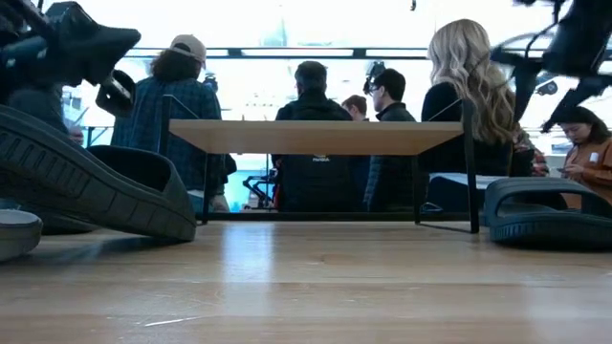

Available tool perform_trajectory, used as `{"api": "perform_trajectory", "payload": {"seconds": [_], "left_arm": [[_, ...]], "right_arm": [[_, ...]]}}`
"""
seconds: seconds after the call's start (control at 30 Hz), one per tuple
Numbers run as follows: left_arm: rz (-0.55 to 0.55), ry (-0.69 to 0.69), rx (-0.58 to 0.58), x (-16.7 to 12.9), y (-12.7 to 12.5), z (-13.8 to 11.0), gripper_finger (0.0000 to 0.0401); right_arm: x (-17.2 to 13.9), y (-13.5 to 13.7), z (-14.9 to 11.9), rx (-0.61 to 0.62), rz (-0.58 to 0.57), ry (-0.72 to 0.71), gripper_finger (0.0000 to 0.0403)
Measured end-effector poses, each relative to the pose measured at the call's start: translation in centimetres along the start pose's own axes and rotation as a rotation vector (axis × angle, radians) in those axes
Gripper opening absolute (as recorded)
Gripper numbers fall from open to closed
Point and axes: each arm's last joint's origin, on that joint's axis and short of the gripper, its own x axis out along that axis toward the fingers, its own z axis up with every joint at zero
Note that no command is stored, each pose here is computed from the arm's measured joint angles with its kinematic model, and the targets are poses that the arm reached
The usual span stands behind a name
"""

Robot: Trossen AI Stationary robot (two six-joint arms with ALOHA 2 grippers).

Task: Pick and place slides into the shelf
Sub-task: Put the top right black slide under the shelf

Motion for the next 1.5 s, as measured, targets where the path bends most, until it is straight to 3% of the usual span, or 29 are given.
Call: {"api": "perform_trajectory", "payload": {"seconds": [0.17,0.4,0.63,0.77,0.9,1.0,1.2,1.37,1.5], "left_arm": [[-0.024,-0.107,-0.062,0.0,-0.4,1.0,0.0],[-0.023,-0.105,-0.061,0.0,-0.4,1.0,0.0],[-0.021,-0.101,-0.063,0.0,-0.3,0.9,0.0],[-0.021,-0.101,-0.062,0.0,-0.3,0.9,0.0],[-0.021,-0.101,-0.062,0.0,-0.3,0.9,0.0],[-0.021,-0.101,-0.062,0.0,-0.3,0.9,0.0],[-0.001,-0.114,-0.062,0.0,-0.3,1.0,0.0],[0.012,-0.131,-0.061,0.0,-0.3,1.1,0.0],[0.012,-0.13,-0.061,0.0,-0.3,1.1,0.0]], "right_arm": [[3.4,-1.1,-0.4,0.067,-0.051,-0.024,0.0166],[7.2,-2.4,0.1,0.162,-0.055,-0.089,0.0164],[10.3,-3.1,0.8,0.26,0.084,-0.188,0.0154],[11.2,-3.9,1.1,0.271,0.096,-0.226,0.0127],[11.3,-3.9,1.2,0.269,0.127,-0.26,0.007],[10.7,-3.2,1.3,0.225,0.158,-0.313,0.0022],[7.8,0.0,1.5,0.199,0.304,-0.433,0.0011],[2.3,4.4,2.1,0.091,0.48,-0.548,0.001],[-3.5,7.9,2.8,-0.047,0.614,-0.482,0.001]]}}
